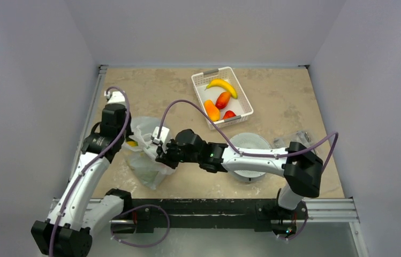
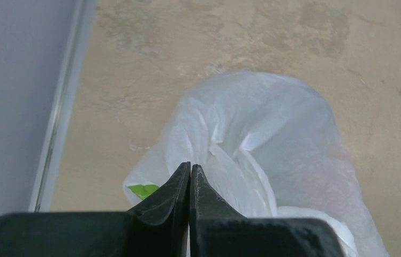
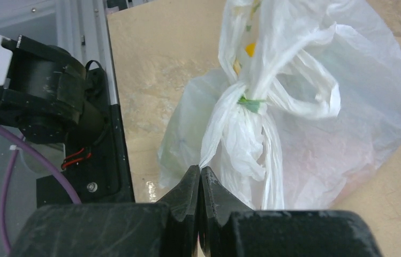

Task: Take the fake fruits out of the plastic bag
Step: Untie the plastic bag at the center of the board.

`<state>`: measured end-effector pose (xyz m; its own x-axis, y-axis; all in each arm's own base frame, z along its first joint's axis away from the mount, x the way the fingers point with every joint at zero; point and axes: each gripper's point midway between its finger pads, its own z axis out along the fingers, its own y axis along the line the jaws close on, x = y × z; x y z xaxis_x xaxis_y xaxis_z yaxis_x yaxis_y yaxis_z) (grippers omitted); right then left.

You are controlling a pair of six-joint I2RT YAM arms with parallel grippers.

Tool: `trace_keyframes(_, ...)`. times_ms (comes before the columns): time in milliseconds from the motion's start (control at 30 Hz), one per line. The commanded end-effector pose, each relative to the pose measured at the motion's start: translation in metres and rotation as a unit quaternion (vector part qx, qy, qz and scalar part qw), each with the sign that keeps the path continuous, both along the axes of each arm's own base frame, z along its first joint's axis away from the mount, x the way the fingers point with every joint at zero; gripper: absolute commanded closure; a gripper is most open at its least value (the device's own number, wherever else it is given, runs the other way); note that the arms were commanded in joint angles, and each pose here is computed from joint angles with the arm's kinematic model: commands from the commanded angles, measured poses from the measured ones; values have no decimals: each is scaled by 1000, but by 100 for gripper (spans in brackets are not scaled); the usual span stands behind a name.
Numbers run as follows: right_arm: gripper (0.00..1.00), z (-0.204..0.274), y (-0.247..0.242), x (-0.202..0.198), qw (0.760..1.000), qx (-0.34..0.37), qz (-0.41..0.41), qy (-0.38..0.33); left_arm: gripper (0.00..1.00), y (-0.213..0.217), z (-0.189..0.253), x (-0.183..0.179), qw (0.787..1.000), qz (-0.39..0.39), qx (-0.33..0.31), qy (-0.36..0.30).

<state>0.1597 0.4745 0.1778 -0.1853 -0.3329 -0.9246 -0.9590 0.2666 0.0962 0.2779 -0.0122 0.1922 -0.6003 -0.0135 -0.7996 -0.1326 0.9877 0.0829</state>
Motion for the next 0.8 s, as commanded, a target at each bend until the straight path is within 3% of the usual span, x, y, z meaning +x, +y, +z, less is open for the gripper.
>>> trace_keyframes(0, 100, 4, -13, 15, 998, 10, -58, -19, 100, 58, 26, -12, 986, 153, 14, -71)
trace_keyframes(133, 100, 11, -28, 15, 989, 84, -118, 35, 100, 82, 34, -24, 971, 218, -1, -100)
trace_keyframes(333, 100, 15, -44, 12, 969, 165, -153, 106, 100, 90, 43, -34, 963, 238, 4, -124)
trace_keyframes(600, 100, 10, -35, 21, 988, 77, -130, 37, 100, 71, 43, -22, 975, 180, -19, -126)
trace_keyframes(700, 85, 15, -30, 30, 991, 30, -131, -4, 100, 66, 43, -20, 978, 163, -24, -126)
trace_keyframes(767, 69, 25, -27, 37, 988, 14, -143, -53, 100, 64, 43, -18, 980, 156, -27, -124)
